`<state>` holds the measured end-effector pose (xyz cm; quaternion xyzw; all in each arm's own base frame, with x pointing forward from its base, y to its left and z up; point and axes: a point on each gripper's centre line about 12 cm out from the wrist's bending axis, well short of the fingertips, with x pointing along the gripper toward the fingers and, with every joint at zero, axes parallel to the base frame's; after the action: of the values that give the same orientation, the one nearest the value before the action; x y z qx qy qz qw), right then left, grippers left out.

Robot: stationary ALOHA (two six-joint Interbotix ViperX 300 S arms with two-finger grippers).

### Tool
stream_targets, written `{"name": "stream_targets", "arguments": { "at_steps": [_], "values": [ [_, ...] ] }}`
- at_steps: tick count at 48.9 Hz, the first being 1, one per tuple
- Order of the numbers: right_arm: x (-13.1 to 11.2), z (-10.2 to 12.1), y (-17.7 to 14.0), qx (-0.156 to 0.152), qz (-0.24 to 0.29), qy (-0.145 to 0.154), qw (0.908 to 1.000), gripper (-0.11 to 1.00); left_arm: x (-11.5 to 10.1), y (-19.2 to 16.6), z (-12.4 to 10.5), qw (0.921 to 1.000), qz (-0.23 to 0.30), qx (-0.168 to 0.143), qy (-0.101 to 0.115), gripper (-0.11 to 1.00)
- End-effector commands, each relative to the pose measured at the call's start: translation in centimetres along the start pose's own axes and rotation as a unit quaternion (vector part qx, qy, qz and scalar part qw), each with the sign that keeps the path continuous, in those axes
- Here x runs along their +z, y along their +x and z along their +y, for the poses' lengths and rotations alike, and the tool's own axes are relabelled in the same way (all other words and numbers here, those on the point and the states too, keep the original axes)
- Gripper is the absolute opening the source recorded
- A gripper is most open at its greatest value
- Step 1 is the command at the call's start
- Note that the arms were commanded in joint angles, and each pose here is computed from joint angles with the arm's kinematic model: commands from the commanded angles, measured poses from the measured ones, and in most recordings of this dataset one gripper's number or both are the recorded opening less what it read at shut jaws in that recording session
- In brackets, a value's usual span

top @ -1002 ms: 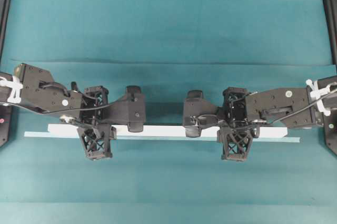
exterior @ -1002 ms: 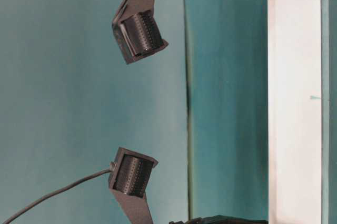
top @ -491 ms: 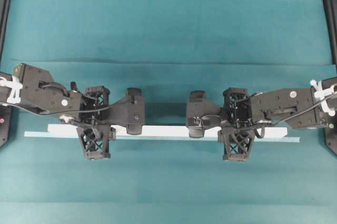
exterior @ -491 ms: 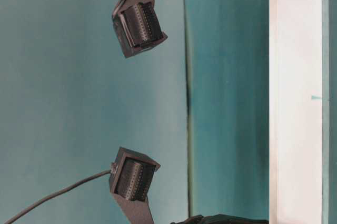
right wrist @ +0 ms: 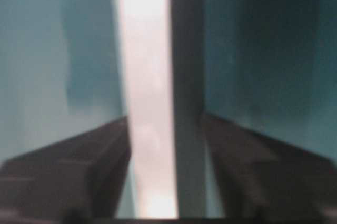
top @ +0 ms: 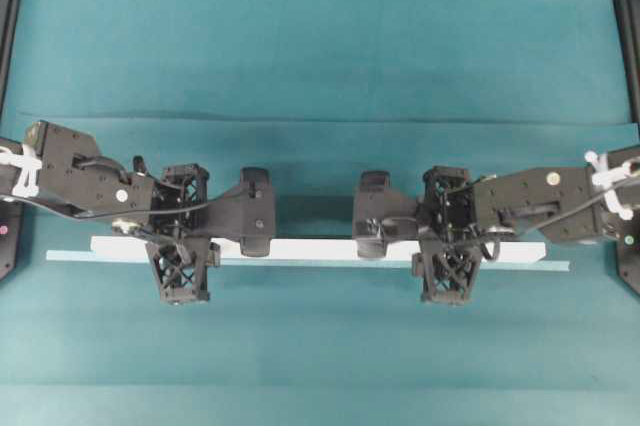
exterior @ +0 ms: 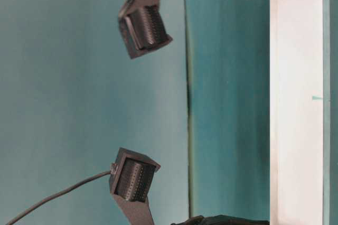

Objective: Lift a wooden board with both hands.
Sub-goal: 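Lower the held board back onto the table with both grippers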

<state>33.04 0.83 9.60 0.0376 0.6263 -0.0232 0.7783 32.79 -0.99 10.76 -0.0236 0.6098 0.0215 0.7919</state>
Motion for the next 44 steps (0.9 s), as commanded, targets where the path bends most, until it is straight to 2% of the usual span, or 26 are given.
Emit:
{"name": "stream_targets", "arguments": {
  "at_steps": [1, 5, 10, 15, 22, 29, 44],
  "values": [
    [0.1, 0.0, 0.0, 0.0, -0.001, 0.005, 1.0, 0.77, 0.2, -0.3, 0.0, 1.0, -0.004, -0.001, -0.005, 0.29],
    [0.1, 0.0, 0.0, 0.0, 0.001, 0.005, 1.0, 0.92, 0.2, -0.3, 0.0, 1.0, -0.007, -0.001, -0.005, 0.54],
    [0.2, 0.0, -0.1, 0.0, -0.003, 0.005, 1.0, 0.93, 0.4, -0.5, 0.0, 0.9999, -0.012, -0.001, -0.001, 0.83],
    [0.3, 0.0, -0.1, 0.0, -0.005, 0.005, 1.0, 0.93, 0.5, -0.5, 0.0, 0.9999, -0.014, -0.001, 0.001, 0.98],
    [0.6, 0.1, -0.8, 0.001, -0.014, 0.007, 0.9999, 0.93, 0.8, -1.3, -0.1, 0.9997, -0.026, -0.003, 0.001, 0.99],
    [1.4, 0.1, -3.2, 0.005, -0.05, 0.009, 0.9987, 0.94, 1.6, -4.1, -0.1, 0.9976, -0.069, -0.007, 0.003, 0.99],
    [2.2, -0.6, -10.2, 0.013, -0.158, 0.019, 0.9872, 0.94, 1.3, -10.9, 0.0, 0.9849, -0.172, -0.014, 0.015, 0.99]
  ]
}}
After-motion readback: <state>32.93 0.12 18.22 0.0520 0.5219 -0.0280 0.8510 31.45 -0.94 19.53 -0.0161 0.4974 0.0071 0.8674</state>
